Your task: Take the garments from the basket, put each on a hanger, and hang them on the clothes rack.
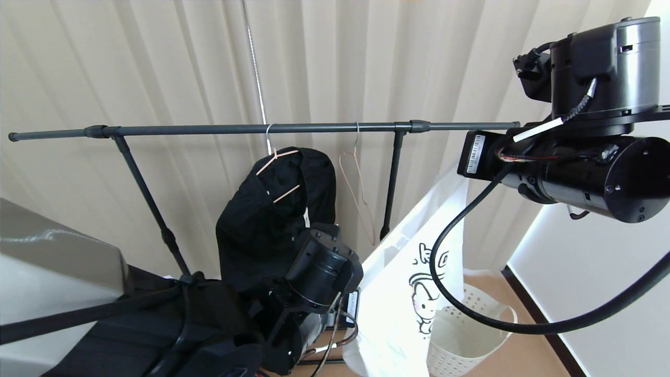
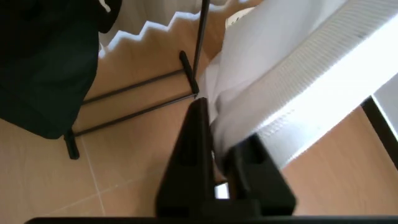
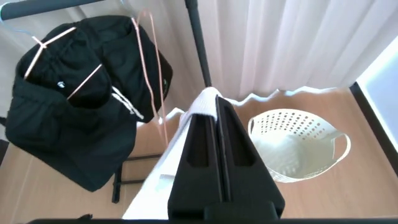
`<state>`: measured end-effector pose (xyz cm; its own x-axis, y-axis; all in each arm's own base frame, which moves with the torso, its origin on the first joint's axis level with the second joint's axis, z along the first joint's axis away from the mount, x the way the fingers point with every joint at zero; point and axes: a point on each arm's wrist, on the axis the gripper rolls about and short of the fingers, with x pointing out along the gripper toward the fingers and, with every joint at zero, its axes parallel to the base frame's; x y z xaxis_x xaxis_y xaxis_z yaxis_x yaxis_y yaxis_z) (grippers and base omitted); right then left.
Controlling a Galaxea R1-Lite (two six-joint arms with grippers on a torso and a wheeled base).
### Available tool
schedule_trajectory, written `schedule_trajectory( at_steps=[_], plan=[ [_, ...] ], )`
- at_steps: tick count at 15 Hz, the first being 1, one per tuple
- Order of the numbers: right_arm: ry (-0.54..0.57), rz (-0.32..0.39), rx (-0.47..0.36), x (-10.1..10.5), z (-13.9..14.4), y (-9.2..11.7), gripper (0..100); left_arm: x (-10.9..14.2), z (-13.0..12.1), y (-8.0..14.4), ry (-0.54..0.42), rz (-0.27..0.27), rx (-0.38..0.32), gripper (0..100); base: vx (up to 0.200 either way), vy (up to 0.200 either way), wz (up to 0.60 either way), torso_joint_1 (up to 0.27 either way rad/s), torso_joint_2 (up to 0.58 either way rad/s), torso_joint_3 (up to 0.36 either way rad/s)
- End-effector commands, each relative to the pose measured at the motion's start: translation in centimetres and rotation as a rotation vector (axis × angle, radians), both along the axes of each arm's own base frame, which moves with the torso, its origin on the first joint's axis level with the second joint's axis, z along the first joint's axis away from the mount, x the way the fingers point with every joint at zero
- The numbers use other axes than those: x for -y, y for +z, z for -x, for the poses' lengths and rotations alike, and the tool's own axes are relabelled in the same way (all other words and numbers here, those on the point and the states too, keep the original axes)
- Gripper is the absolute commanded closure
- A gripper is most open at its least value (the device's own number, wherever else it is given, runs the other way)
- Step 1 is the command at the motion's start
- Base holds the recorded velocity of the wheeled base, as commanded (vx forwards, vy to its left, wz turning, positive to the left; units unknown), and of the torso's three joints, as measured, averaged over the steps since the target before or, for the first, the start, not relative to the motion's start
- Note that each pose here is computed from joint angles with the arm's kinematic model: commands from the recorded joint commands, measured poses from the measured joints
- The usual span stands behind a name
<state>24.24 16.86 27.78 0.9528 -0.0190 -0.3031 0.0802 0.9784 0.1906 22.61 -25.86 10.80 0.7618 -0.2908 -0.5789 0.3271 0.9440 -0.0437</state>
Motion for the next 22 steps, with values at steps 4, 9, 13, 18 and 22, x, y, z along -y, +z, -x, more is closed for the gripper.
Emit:
schedule_trajectory(
  at_steps=[4,9,13,18,22],
  plan=[
    [0.011,0.178,-0.067,1.2,-0.6,-1.9,100,-1.0,-0.8,5.4,-0.02,0.043,0.147,100,0.0,0.0,0.0,0.0,0.0,0.0],
    [0.175,0.489,-0.172,1.4,0.6,-5.6,100,-2.9,-2.7,8.9,-0.011,-0.025,0.21,100,0.0,0.0,0.0,0.0,0.0,0.0],
    [0.189,0.447,-0.118,0.3,-1.0,-6.6,100,-3.5,-4.4,11.1,-0.011,-0.022,0.279,100,0.0,0.0,0.0,0.0,0.0,0.0],
    [0.165,0.377,-0.07,0.1,-1.1,-5.6,100,-4.4,-4.4,13.3,-0.093,-0.094,0.124,100,0.0,0.0,0.0,0.0,0.0,0.0],
    [0.171,0.295,-0.034,-0.8,-0.7,-4.6,100,-5.3,-4.4,14.3,-0.064,-0.117,0.071,100,0.0,0.0,0.0,0.0,0.0,0.0]
  ],
)
